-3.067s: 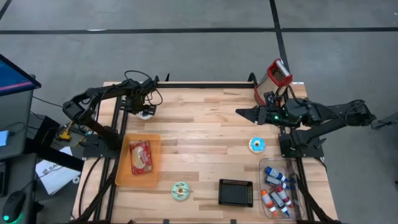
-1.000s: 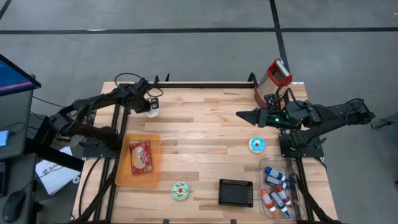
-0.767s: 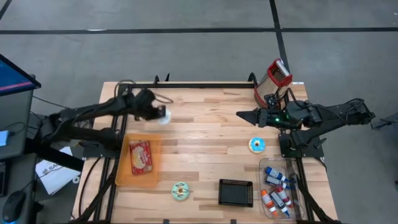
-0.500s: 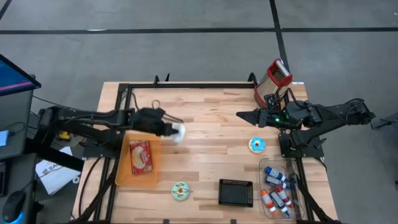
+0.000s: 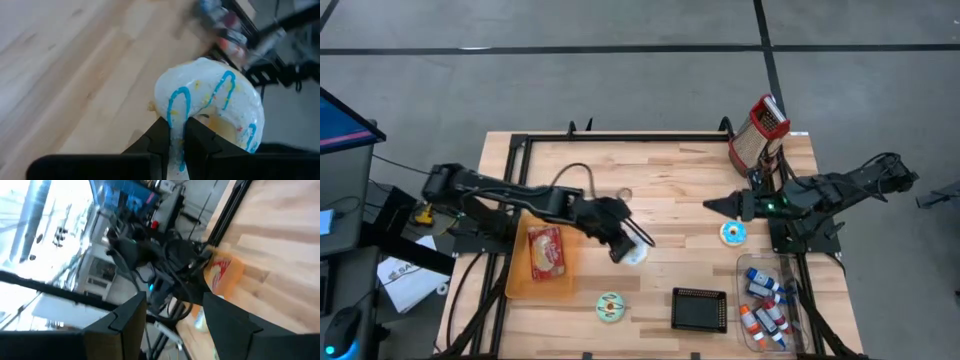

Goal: Pick & Place Food Item
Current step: Put the white donut into the black bin

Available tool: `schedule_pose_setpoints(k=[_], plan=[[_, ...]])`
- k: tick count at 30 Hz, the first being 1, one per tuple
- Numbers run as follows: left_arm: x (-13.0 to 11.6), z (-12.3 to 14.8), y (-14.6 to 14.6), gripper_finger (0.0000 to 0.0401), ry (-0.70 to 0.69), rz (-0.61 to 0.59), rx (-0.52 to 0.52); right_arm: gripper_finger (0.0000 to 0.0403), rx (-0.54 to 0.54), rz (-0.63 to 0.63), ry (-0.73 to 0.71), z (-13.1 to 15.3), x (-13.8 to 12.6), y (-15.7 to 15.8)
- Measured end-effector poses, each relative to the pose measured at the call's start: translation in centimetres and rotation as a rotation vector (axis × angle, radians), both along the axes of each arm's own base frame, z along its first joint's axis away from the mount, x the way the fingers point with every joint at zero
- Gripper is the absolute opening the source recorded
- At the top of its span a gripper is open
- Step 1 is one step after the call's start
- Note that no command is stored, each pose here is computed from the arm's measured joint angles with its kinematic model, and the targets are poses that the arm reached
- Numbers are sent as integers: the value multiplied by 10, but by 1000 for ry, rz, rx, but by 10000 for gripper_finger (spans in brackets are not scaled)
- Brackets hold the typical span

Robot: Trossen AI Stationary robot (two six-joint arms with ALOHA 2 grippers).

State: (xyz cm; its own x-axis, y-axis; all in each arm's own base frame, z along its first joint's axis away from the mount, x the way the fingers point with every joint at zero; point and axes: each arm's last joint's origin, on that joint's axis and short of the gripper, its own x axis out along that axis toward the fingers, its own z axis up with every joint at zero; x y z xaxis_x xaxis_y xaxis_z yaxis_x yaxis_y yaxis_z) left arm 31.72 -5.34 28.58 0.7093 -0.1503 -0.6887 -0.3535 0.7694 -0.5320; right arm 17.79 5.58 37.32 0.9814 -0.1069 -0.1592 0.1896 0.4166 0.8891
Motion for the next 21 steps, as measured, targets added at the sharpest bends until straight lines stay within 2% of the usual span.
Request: schedule_pose_setpoints(k=[6,14,21], plan=[[40,16,-25,35,24,-69,26,189,-13,110,18,-2,-8,19],[80,1,-75,36,83,-76,-30,189,-31,316,75,-6,-38,49],[97,-10,-114,36,75,-51,-83,189,-46,425,124,-11,-64,66]])
